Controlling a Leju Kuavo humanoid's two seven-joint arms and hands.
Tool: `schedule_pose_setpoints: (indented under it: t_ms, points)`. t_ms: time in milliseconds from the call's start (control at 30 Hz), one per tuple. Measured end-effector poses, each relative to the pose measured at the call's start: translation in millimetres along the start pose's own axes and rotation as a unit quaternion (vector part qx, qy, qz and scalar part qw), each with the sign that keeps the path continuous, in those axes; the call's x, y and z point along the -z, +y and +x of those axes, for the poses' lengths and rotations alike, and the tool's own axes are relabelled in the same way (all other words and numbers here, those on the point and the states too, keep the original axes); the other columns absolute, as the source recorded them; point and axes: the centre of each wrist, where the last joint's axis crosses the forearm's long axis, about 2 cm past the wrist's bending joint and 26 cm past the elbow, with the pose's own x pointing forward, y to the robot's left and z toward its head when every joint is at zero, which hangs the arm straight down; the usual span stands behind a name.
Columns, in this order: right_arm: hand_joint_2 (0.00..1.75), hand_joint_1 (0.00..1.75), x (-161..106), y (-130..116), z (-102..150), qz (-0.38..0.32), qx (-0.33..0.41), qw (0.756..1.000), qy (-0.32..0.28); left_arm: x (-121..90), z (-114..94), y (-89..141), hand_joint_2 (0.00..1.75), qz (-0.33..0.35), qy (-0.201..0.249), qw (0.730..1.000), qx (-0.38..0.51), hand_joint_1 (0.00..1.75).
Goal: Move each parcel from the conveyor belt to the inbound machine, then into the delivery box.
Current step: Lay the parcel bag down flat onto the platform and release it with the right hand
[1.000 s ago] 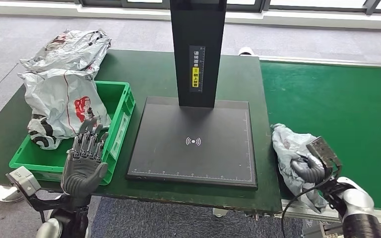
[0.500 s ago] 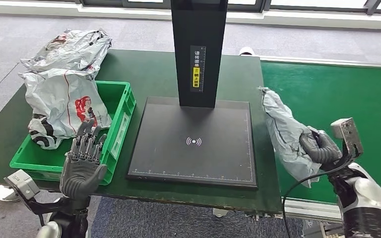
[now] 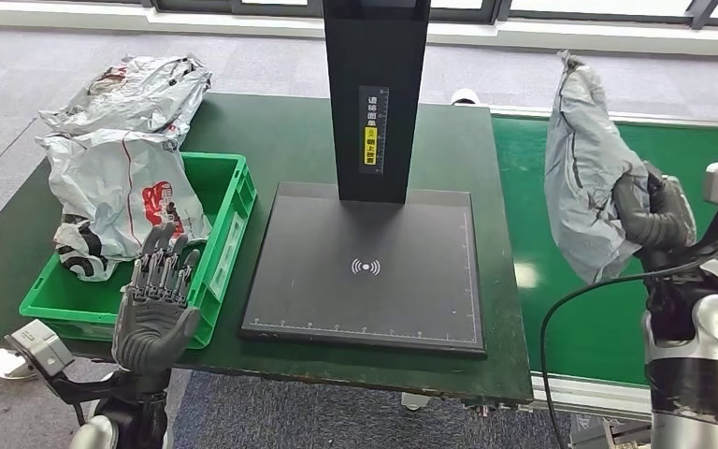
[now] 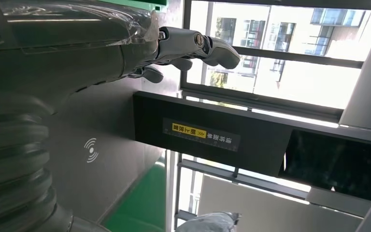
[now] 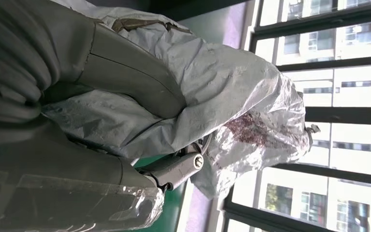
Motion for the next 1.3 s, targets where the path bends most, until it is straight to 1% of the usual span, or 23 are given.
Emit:
schedule_pose_setpoints:
  t_ms: [67,167,267,367,533,633,733,767,867,900,1133,1300]
  points:
    - [1.75,1.75,18,8,9,0.003,-0.002,1.0,-0.01,4,-1,-1,1.75,-0.004,0.0,1.0,-0.002,0.0]
    - [1.75,1.75,46,28,17,0.023,-0.007,1.0,-0.012,11,-3,-3,1.75,-0.012,-0.001,1.0,-0.007,0.0]
    - [1.75,1.75,69,56,18,0.056,-0.009,0.998,0.0,15,-5,-4,1.75,-0.02,-0.001,1.0,-0.015,0.0]
    - [1.75,1.75,83,89,12,0.093,-0.011,0.995,0.023,17,-7,-5,1.75,-0.03,0.003,0.999,-0.02,0.0]
    - [1.75,1.75,87,148,-3,0.176,-0.015,0.981,0.079,20,-10,-5,1.75,-0.047,0.011,0.999,-0.025,0.0]
    - [1.75,1.75,80,185,-16,0.228,-0.015,0.967,0.111,21,-13,-6,1.75,-0.059,0.017,0.998,-0.03,0.0]
    - [1.75,1.75,70,215,-26,0.266,-0.012,0.955,0.132,22,-15,-7,1.75,-0.068,0.022,0.997,-0.034,0.0]
    - [1.75,1.54,67,222,-29,0.275,-0.012,0.951,0.138,22,-15,-7,1.75,-0.069,0.024,0.997,-0.035,0.0]
    - [1.75,0.24,59,236,-36,0.296,-0.012,0.943,0.153,21,-17,-7,1.75,-0.073,0.028,0.996,-0.037,0.0]
    - [1.75,0.0,58,239,-38,0.303,-0.011,0.94,0.158,21,-18,-6,1.75,-0.074,0.029,0.996,-0.038,0.0]
    - [1.75,0.0,38,264,-52,0.361,-0.005,0.913,0.191,21,-18,-7,1.75,-0.082,0.028,0.995,-0.041,0.0]
    - [1.75,0.0,24,276,-62,0.389,0.004,0.895,0.22,25,-17,-7,1.75,-0.087,0.027,0.995,-0.04,0.0]
